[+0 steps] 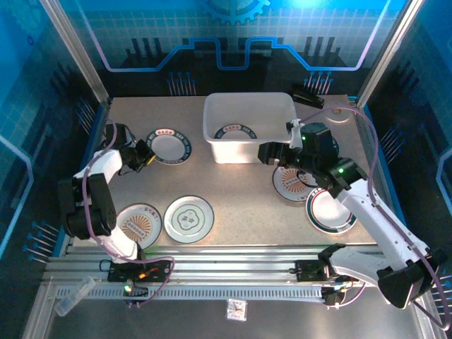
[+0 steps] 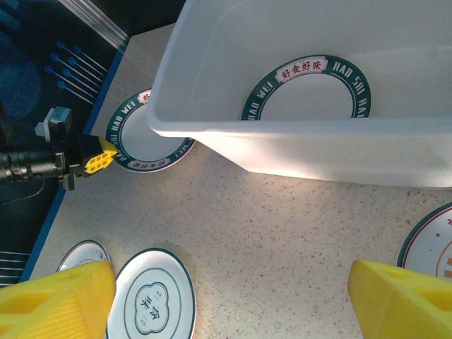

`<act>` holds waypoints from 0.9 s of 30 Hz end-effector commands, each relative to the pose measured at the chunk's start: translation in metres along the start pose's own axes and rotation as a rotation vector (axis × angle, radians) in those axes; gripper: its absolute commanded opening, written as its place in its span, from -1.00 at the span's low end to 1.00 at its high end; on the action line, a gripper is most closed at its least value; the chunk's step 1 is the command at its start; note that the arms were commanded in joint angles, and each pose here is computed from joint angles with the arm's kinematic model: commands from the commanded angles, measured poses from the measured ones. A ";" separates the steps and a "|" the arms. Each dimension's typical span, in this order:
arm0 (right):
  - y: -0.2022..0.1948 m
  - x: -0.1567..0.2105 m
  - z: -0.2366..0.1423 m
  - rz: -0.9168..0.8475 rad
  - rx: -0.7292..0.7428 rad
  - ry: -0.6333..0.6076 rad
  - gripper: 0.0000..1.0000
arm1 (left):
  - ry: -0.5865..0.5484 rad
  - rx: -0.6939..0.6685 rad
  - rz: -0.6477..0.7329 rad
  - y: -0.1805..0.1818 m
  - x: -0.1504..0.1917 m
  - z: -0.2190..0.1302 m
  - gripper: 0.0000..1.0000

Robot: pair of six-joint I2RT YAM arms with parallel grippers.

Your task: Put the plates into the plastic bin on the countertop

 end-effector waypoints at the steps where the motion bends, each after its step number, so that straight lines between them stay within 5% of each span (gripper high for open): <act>1: -0.001 0.008 -0.005 -0.002 -0.003 0.003 0.73 | -0.032 0.071 0.011 -0.017 0.002 -0.026 -0.96; 17: 0.026 -0.004 0.009 -0.004 -0.150 0.081 0.74 | -0.243 0.190 0.138 -0.066 0.007 -0.122 -1.00; 27: 0.057 -0.023 0.017 -0.018 -0.319 0.127 0.48 | -0.245 0.364 0.393 -0.134 0.011 -0.165 -1.00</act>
Point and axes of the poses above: each hand's point on the last joint's axis, 136 mm out from that joint toward the fingers, its own z axis out along the fingers, its own y axis along the line the jaws close on, x = y × z, the point moved 8 cm from there along -z, back along the fingers, and after that the axes turned 14 degrees about z, right-handed, at the moved point
